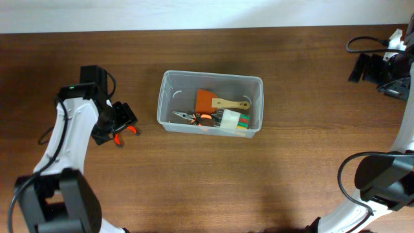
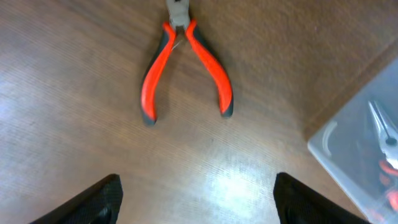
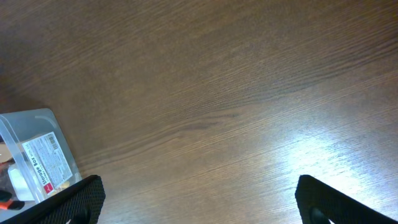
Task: Pack container
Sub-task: 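Lower left gripper onto the red-handled pliers and grasp them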
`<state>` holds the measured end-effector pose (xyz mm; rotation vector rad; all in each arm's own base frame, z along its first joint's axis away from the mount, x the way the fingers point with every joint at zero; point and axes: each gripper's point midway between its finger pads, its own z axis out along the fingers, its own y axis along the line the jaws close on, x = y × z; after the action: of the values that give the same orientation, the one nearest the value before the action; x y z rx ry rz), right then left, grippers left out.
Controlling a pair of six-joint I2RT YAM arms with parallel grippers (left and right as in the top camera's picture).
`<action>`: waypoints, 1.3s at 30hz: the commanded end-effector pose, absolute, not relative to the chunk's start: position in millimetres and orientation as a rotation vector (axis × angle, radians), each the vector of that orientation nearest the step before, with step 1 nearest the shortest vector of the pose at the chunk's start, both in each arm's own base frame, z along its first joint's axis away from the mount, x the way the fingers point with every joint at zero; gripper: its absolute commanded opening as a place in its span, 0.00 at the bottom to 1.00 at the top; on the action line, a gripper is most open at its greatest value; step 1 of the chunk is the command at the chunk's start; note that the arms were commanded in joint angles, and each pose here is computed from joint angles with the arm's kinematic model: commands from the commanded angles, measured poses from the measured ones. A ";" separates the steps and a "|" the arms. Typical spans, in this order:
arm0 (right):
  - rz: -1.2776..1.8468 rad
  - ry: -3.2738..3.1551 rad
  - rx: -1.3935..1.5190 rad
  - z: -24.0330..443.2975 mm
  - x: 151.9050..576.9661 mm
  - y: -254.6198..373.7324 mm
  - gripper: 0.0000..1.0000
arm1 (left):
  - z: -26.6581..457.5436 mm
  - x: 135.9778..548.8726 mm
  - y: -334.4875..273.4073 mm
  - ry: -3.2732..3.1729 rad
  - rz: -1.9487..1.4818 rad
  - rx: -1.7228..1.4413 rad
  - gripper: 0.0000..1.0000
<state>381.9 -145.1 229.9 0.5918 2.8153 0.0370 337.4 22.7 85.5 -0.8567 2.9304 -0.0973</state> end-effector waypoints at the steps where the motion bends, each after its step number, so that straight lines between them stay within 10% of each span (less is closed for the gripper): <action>1: 0.054 2.812 0.607 229.5 382.2 -143.1 0.99 | 80.5 348.2 22.5 2.882 -0.131 -0.958 0.79; 39: 0.054 2.812 0.607 229.5 382.2 -143.1 0.99 | -11.2 358.3 18.6 2.935 -0.121 -1.267 0.52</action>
<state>381.9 -145.1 229.9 0.5923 2.8152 0.0371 358.8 18.9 -1.6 -1.1826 2.9432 -0.1151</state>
